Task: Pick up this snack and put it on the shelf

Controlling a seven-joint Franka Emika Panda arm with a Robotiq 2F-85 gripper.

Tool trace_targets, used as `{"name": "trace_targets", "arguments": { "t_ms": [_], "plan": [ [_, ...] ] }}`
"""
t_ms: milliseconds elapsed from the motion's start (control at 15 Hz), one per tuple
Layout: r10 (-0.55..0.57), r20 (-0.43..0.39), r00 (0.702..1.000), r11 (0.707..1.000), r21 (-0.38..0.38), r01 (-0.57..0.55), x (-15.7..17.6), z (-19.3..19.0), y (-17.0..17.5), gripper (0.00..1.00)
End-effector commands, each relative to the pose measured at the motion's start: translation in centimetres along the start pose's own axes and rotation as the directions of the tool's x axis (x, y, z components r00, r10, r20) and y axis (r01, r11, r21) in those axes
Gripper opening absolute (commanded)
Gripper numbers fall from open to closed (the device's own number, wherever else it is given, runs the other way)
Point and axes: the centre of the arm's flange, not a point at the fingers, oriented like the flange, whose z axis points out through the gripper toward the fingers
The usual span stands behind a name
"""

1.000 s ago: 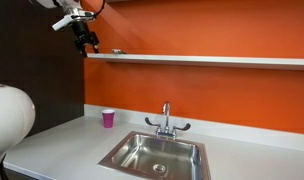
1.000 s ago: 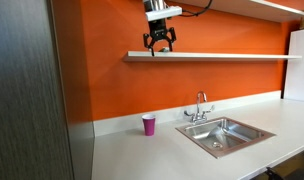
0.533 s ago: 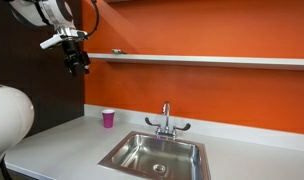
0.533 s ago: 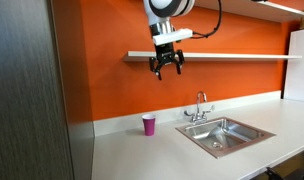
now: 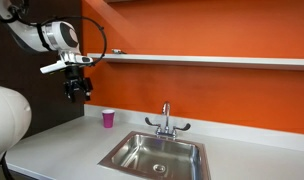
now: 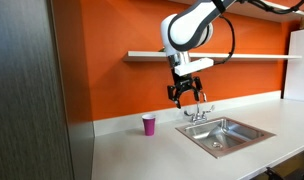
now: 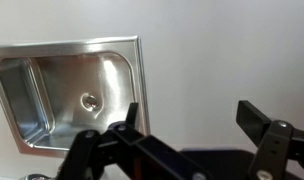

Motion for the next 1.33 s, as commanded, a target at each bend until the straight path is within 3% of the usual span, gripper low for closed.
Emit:
{"name": "trace_targets", "arguments": {
  "t_ms": [0, 600, 1267],
  "plan": [
    [-0.008, 0.022, 1.0, 1.0, 0.028, 0.007, -1.8, 3.5, 4.4, 1.0],
    [0.056, 0.08, 0.995, 0.994, 0.089, -0.063, -3.6, 9.5, 14.7, 1.0],
    [0.127, 0.093, 0.988, 0.979, 0.15, -0.14, -5.0, 12.3, 21.6, 1.0]
  ]
}}
